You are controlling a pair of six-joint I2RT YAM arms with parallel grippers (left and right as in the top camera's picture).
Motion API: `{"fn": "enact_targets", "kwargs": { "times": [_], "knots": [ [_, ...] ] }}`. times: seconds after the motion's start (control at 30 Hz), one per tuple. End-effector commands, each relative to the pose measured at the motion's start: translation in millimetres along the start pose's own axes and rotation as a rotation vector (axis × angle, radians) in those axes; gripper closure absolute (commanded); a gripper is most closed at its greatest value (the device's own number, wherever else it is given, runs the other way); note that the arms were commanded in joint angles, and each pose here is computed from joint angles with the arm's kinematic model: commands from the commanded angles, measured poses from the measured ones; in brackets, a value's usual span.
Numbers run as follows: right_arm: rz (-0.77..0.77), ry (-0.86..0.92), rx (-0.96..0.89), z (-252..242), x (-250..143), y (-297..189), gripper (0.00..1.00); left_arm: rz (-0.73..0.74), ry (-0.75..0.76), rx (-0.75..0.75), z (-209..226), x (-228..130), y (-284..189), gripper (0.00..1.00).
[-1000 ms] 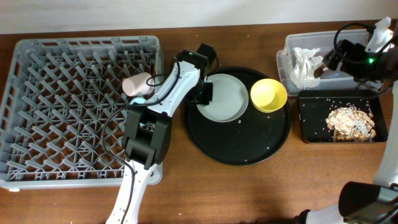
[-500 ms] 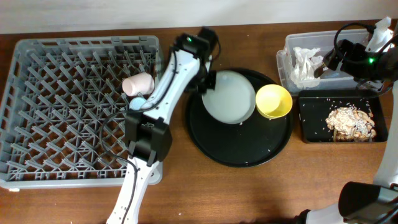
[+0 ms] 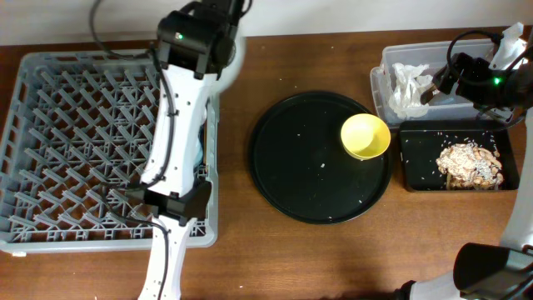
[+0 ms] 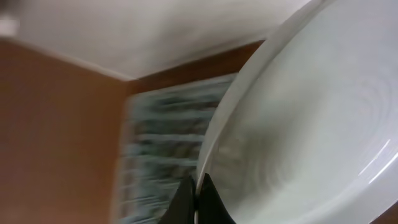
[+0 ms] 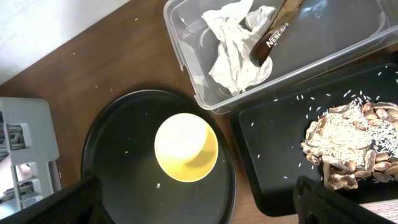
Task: Sort waste into correct bins and load items into the dishwasher rack
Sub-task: 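Stand the grey plate upright in the dish rack, left gripper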
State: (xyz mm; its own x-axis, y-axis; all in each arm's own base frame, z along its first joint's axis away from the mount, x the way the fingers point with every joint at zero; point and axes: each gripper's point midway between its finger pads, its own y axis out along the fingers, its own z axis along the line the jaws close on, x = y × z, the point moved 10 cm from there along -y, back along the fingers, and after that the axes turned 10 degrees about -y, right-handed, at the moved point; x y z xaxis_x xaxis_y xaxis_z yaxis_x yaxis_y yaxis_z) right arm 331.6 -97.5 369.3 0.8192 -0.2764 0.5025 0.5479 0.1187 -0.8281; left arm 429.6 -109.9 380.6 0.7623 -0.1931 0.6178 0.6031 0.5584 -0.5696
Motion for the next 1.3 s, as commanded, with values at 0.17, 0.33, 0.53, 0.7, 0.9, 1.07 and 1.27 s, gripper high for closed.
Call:
{"fn": "enact_targets", "kwargs": {
  "times": [0.17, 0.33, 0.53, 0.7, 0.9, 1.07, 1.27],
  "knots": [
    [0.004, -0.008, -0.027, -2, 0, 2, 0.01, 0.158, 0.084, 0.342, 112, -11, 60, 1.00],
    [0.005, -0.008, -0.027, -2, 0, 2, 0.02, 0.250, 0.107, 0.174, 145, -28, 98, 1.00],
    [0.005, -0.007, -0.026, -2, 0, 2, 0.02, 0.351, 0.201, 0.103, 132, -40, 125, 1.00],
    [0.008, -0.006, -0.026, -2, 0, 2, 0.02, 0.473, 0.245, 0.095, 107, -57, 155, 1.00],
    [0.008, -0.006, -0.026, -2, 0, 2, 0.02, 0.451, 0.226, 0.291, 113, -52, 162, 1.00],
    [0.008, -0.006, -0.026, -2, 0, 2, 0.02, 0.435, 0.254, 0.263, 101, -49, 156, 1.00],
    [0.008, -0.006, -0.027, -2, 0, 2, 0.02, 0.423, 0.279, 0.018, 63, -49, 142, 0.52]
  ]
}}
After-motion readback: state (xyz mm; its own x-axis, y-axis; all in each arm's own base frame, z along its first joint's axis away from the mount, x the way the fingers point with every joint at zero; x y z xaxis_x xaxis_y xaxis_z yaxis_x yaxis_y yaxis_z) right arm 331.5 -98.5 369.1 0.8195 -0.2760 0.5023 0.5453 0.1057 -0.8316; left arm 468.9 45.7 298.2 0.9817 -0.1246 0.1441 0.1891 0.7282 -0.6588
